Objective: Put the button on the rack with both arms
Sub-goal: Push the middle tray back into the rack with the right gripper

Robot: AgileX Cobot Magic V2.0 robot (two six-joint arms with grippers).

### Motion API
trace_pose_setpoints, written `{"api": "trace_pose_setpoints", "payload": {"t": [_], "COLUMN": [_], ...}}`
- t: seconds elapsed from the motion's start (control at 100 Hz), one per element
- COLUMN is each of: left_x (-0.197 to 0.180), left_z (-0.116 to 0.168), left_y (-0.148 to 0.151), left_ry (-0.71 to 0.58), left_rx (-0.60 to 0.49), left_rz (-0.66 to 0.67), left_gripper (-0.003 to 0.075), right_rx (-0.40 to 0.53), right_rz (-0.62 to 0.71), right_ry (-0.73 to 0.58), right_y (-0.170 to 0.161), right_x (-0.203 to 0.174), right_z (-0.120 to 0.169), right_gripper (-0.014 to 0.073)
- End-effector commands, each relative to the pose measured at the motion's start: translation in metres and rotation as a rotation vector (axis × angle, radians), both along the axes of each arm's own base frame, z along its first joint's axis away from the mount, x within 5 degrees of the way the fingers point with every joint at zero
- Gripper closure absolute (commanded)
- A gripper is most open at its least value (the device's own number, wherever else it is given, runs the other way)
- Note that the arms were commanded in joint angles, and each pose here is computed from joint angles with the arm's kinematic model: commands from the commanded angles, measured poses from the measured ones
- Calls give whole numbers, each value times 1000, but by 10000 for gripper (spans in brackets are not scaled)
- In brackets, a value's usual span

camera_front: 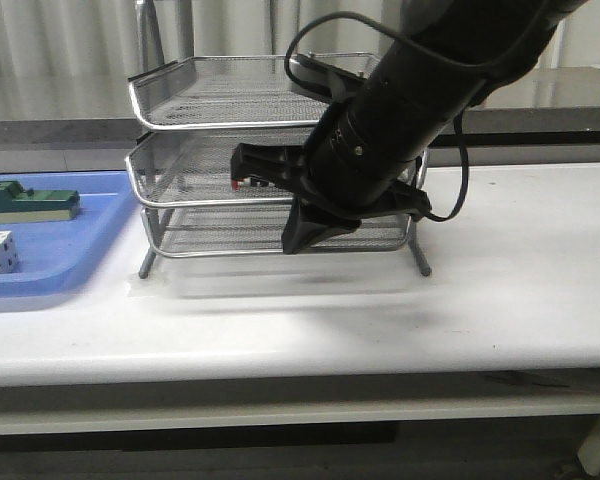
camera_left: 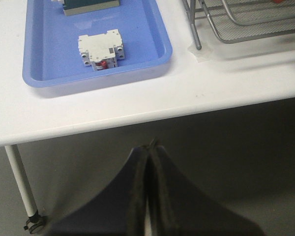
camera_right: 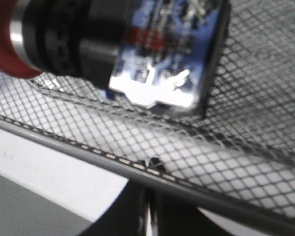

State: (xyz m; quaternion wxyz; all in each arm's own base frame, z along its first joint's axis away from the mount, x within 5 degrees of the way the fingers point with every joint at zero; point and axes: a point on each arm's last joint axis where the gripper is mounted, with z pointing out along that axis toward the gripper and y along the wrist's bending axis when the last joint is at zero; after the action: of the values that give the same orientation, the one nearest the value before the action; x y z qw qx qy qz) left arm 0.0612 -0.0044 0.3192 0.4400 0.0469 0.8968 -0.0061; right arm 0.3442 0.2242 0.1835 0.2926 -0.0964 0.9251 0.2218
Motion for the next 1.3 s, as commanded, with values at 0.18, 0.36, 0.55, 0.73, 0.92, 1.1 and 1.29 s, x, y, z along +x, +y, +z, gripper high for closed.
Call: {"api": "trace_pose_setpoints", "payload": {"t": [0.18,0.36,0.55,0.73,0.92,1.1,1.29], "left_x": [4,4,4,4,4,4,4], "left_z": [12,12,12,12,12,12,12], "left_y": [-1,-1,-1,-1,-1,-1,-1], "left_ry": [-75,-75,-75,-75,-75,-75,-75], "left_rx": [-24,-24,-24,-24,-24,-24,-24], "left_rz": [7,7,7,7,7,7,7], "left_gripper": [741,741,741,741,741,741,741], "right_rx": [39,38,33,31,-8,-39,-46], "right_rz": [-58,-60,-18,36,96,119,87], "right_ry": [-192,-197,-127,-59,-87,-145,-223], "right_y": [-9,-10,-9,-10,-16,-31,-57], "right_x": [18,19,10,-2,-14,-36,-62], "right_z": [35,36,38,48,69,88,106], "right_gripper": [664,664,664,664,662,655,655]}}
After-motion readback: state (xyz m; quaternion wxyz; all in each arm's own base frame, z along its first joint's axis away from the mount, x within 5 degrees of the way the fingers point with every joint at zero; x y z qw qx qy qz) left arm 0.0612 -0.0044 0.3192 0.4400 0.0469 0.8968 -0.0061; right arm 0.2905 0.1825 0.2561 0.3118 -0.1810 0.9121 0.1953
